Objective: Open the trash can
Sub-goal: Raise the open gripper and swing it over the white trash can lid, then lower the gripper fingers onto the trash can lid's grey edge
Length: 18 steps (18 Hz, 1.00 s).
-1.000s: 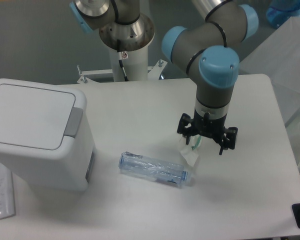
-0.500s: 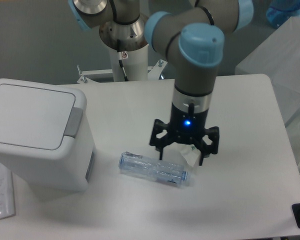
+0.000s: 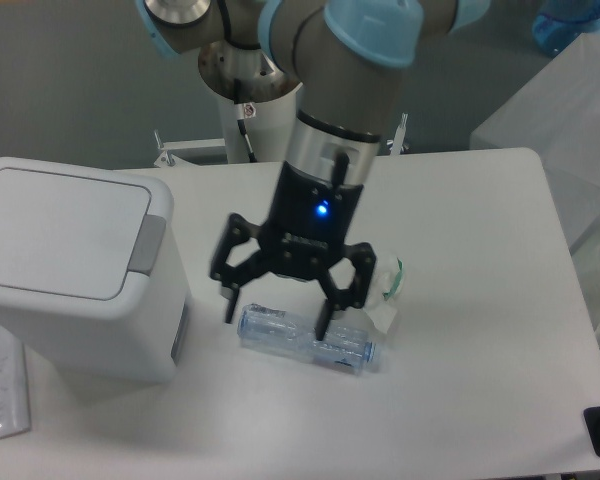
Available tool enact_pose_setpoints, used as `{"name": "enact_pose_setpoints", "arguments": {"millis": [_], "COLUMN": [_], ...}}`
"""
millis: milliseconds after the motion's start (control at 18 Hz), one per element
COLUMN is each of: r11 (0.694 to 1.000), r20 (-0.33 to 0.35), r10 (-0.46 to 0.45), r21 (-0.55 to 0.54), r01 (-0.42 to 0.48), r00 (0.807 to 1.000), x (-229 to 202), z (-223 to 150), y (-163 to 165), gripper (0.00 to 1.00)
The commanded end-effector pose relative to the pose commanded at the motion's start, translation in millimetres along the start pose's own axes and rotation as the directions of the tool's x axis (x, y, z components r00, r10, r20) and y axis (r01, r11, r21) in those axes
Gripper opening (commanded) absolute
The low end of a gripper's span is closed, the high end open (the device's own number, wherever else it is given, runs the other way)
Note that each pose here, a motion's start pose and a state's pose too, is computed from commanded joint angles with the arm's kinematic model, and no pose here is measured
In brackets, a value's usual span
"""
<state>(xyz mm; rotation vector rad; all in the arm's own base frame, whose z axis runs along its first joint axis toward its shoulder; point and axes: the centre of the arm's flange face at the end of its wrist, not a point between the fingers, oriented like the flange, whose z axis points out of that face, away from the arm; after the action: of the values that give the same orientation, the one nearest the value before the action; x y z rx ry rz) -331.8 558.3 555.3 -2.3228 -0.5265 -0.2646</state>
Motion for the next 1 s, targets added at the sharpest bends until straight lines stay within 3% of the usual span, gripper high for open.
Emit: {"name": "enact_pose_setpoints", "arguments": {"millis": [333, 611, 1000], "r11": [0.999, 0.998, 0.991], "r20": [-0.024, -0.037, -0.036], "r10": [0.012, 0.034, 0.085], "r21": [-0.037, -0.055, -0.099], "r01": [-0.013, -0.036, -0.089], "r00": [1.000, 0.999, 0.996], "x": [28, 56, 56], "z": [10, -8, -1], "y": [20, 64, 98], "gripper": [1.00, 1.00, 1.00]}}
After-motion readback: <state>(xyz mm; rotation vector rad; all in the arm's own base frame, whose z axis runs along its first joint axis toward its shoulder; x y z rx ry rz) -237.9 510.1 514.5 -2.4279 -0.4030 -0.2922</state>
